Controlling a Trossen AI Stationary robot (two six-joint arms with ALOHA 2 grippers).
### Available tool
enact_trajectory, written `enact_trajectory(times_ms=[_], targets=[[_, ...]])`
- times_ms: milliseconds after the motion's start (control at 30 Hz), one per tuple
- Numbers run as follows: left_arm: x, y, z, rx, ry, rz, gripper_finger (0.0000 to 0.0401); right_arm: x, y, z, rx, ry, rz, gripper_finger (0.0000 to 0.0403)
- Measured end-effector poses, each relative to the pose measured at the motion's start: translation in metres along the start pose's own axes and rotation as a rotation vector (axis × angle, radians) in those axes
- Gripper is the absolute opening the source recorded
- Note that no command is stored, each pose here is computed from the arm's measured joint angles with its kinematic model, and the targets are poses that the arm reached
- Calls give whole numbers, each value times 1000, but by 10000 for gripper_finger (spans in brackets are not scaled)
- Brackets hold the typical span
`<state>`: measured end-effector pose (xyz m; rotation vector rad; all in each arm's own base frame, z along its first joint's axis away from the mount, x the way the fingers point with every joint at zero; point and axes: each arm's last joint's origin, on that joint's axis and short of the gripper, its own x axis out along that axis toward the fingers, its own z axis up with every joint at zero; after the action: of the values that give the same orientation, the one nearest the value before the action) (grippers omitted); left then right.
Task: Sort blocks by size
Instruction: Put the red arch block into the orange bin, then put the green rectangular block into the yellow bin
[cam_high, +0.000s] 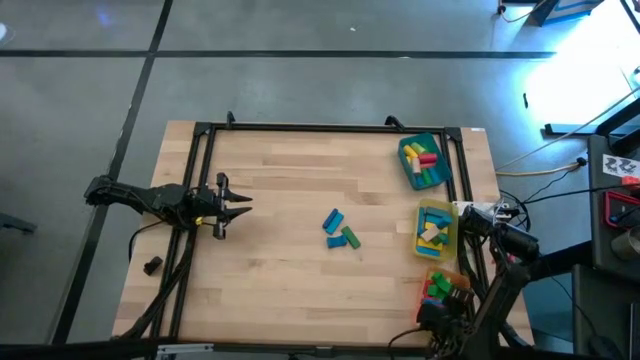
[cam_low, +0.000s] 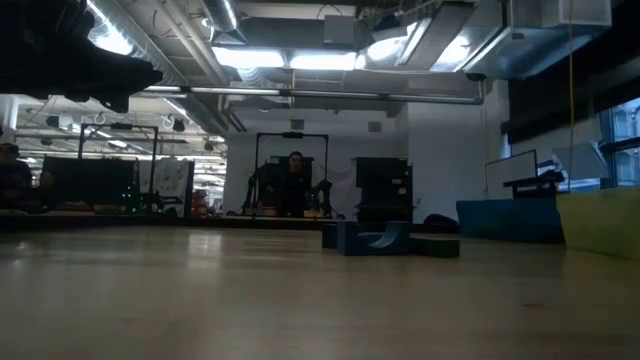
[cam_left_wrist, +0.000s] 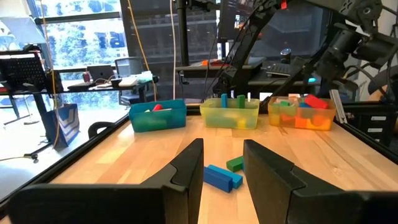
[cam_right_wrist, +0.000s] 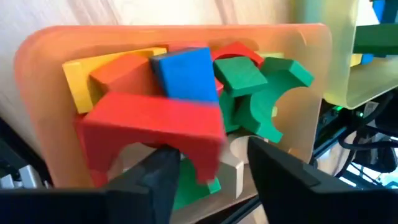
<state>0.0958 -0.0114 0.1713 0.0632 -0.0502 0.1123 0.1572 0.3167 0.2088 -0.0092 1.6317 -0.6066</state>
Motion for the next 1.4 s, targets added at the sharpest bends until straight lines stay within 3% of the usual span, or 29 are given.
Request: enact_trajectory(times_ms=[300, 500, 667, 800, 967, 1167, 1400], targets=[[0, 0, 0, 0, 0, 0, 100, -4, 1, -2, -62, 139, 30, 225], [0, 0, 0, 0, 0, 0, 100, -21, 1, 9, -177, 22, 92, 226], [0, 0, 0, 0, 0, 0, 100, -36, -1, 31, -191, -85, 131, 227], [0, 0, 0, 0, 1, 0, 100, -44, -6, 55, -261, -200, 117, 227], [0, 0, 0, 0, 0, 0, 100, -43, -16, 94, -323, -369, 15, 227], [0, 0, 0, 0, 0, 0, 100, -38, -30, 155, -385, -403, 19, 227], [0, 0, 0, 0, 0, 0, 100, -26, -62, 228, -215, -387, 111, 227]])
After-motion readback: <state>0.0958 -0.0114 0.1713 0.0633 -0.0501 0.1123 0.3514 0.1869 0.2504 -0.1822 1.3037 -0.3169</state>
